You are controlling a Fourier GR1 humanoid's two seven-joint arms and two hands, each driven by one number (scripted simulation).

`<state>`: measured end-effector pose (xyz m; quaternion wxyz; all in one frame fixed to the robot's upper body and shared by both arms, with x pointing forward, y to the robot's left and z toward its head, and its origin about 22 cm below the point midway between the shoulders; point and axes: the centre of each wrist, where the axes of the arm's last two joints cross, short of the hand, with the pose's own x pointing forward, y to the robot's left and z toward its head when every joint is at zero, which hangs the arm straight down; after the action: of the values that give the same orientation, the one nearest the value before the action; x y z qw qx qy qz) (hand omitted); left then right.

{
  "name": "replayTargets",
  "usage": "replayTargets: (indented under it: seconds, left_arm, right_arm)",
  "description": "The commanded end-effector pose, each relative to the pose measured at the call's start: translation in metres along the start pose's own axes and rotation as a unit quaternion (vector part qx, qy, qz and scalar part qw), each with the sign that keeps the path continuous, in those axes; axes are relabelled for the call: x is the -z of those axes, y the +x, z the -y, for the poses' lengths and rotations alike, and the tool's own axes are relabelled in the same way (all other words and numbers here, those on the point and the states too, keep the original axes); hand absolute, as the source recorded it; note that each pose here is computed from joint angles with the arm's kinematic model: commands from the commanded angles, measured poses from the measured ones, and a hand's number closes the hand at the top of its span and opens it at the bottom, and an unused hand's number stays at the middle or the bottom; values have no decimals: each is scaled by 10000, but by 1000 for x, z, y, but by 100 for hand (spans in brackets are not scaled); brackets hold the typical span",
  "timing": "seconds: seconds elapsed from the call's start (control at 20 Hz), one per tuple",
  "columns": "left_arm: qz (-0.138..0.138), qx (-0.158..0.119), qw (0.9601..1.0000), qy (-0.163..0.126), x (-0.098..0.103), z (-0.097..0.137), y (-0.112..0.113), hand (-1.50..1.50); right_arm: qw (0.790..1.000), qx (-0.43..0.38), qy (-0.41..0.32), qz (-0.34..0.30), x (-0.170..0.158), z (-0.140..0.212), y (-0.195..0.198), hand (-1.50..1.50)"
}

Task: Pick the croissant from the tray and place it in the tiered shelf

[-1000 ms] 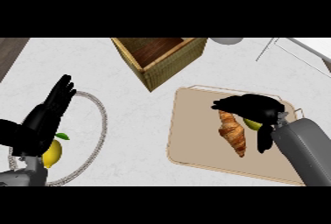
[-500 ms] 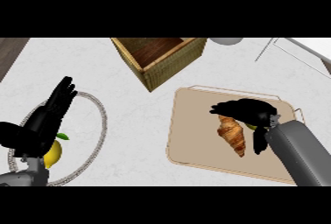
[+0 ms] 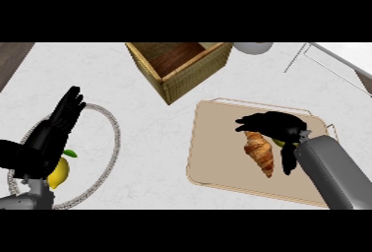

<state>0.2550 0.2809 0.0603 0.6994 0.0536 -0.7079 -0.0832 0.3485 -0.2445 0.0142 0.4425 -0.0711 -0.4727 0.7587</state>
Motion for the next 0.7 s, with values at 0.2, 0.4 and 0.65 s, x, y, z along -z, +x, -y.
replayTargets:
  seconds: [0.2, 0.4, 0.65]
  left_arm:
    - [-17, 83, 10000, 39, 4, 2, -13, 0]
    - [-9, -29, 10000, -34, -8, 5, -4, 0]
    - [-92, 2, 10000, -29, 8, 2, 16, 0]
  right_arm:
    - [9970, -238, -736, 85, 10, -38, -11, 150]
    - [9933, -312, -1107, 111, 13, -10, -21, 150]
    - [9779, -152, -2009, 561, -6, 15, -19, 150]
